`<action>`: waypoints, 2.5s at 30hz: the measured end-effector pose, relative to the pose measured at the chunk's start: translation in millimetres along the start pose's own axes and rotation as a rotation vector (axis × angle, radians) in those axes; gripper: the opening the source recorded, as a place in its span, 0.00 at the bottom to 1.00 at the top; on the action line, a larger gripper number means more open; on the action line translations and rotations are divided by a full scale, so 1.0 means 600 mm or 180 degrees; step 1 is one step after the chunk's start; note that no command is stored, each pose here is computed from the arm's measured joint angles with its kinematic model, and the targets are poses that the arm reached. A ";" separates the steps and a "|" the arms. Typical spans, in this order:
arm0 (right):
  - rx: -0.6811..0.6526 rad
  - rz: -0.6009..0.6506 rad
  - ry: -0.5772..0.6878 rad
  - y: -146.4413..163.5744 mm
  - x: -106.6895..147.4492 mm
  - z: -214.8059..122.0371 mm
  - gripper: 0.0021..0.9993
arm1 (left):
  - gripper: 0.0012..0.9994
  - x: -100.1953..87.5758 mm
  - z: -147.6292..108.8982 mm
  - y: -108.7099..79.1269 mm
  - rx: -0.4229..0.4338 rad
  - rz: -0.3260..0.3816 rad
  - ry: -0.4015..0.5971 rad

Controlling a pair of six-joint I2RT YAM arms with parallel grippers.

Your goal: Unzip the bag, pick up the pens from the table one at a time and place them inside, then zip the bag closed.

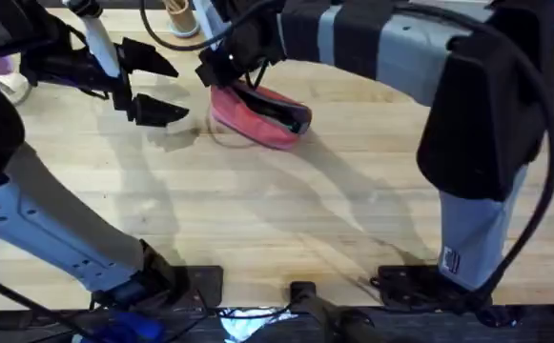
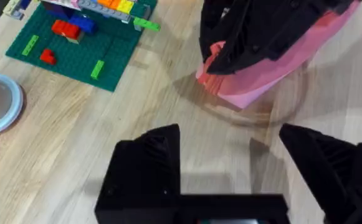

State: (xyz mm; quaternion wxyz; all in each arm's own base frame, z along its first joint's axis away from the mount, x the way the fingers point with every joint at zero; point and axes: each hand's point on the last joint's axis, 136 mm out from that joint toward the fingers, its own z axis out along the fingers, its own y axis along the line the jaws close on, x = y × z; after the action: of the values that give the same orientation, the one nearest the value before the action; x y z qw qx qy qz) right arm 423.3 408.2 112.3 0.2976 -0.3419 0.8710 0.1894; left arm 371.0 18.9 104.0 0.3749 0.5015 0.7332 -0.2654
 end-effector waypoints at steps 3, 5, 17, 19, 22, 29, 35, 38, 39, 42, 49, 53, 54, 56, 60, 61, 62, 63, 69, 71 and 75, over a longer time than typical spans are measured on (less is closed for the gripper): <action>0.0009 -0.0002 -0.0018 0.001 -0.006 -0.014 0.03 | 0.99 0.000 0.000 0.000 0.0001 -0.0001 0.0000; 0.0010 -0.0003 -0.0020 0.003 -0.009 -0.024 0.03 | 0.99 0.000 0.000 0.000 0.0000 -0.0001 0.0000; 0.0014 0.0013 0.0096 0.013 -0.009 -0.094 0.03 | 0.99 0.000 0.000 0.000 0.0000 0.0000 0.0000; 0.0014 0.0015 0.0104 0.013 -0.008 -0.096 0.03 | 0.99 0.000 0.000 0.000 0.0000 -0.0001 0.0000; 0.0013 0.0017 0.0120 0.013 -0.006 -0.096 0.03 | 0.99 0.000 0.000 0.000 0.0000 -0.0001 0.0000; -0.0094 0.0037 0.0245 0.023 0.010 -0.097 0.03 | 1.00 0.000 0.000 0.000 0.0000 -0.0001 0.0000; -0.0115 0.0039 0.0253 0.025 0.011 -0.097 0.03 | 0.99 0.000 0.000 0.000 0.0000 0.0000 0.0000; -0.0116 0.0039 0.0253 0.025 0.011 -0.097 0.03 | 0.99 0.000 0.000 0.000 0.0000 0.0000 0.0000; -0.0116 0.0039 0.0252 0.025 0.011 -0.097 0.03 | 0.99 0.000 0.000 0.000 0.0000 -0.0001 0.0000; -0.0121 0.0032 0.0253 0.027 0.011 -0.097 0.03 | 0.99 0.000 0.000 0.000 0.0001 -0.0001 0.0000; -0.0153 0.0006 0.0270 0.044 0.014 -0.096 0.03 | 0.99 0.000 0.000 0.000 0.0000 -0.0001 0.0000; -0.0160 0.0153 0.0297 0.051 0.017 -0.095 0.03 | 0.99 0.000 0.000 0.000 0.0000 0.0000 0.0000; -0.0156 0.0208 0.0299 0.052 0.017 -0.095 0.03 | 0.99 0.000 0.000 0.000 0.0001 0.0001 0.0000; -0.0120 0.0350 0.0293 0.049 0.016 -0.095 0.03 | 0.99 0.000 0.000 0.000 0.0000 -0.0001 0.0000; -0.0042 0.0564 0.0242 0.042 0.010 -0.094 0.03 | 0.99 0.000 0.000 0.000 0.0001 0.0001 0.0000; -0.0028 0.0602 0.0233 0.041 0.009 -0.094 0.03 | 0.99 0.000 0.000 0.000 0.0002 0.0000 0.0000; -0.0015 0.0626 0.0226 0.040 0.008 -0.094 0.03 | 0.99 0.000 0.000 0.000 0.0001 0.0000 0.0000; -0.0004 0.0646 0.0223 0.039 0.008 -0.094 0.03 | 0.99 0.000 0.000 -0.001 0.0007 -0.0008 -0.0002; 0.0009 0.0710 0.0221 0.038 0.008 -0.094 0.03 | 0.99 -0.019 0.000 -0.007 0.0036 -0.0088 -0.0201; 0.0010 0.0716 0.0221 0.038 0.008 -0.094 0.03 | 0.99 -0.026 0.000 -0.008 0.0045 -0.0107 -0.0272; 0.0010 0.0719 0.0220 0.038 0.008 -0.094 0.03 | 0.99 -0.038 0.003 -0.016 0.0102 -0.0165 -0.0364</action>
State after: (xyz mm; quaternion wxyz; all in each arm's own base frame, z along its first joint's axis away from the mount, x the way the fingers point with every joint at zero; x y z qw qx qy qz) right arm 382.7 391.8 154.5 0.2448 -0.2474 0.9140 0.2086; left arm 367.4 1.8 121.6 0.4011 0.4723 0.7190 -0.3149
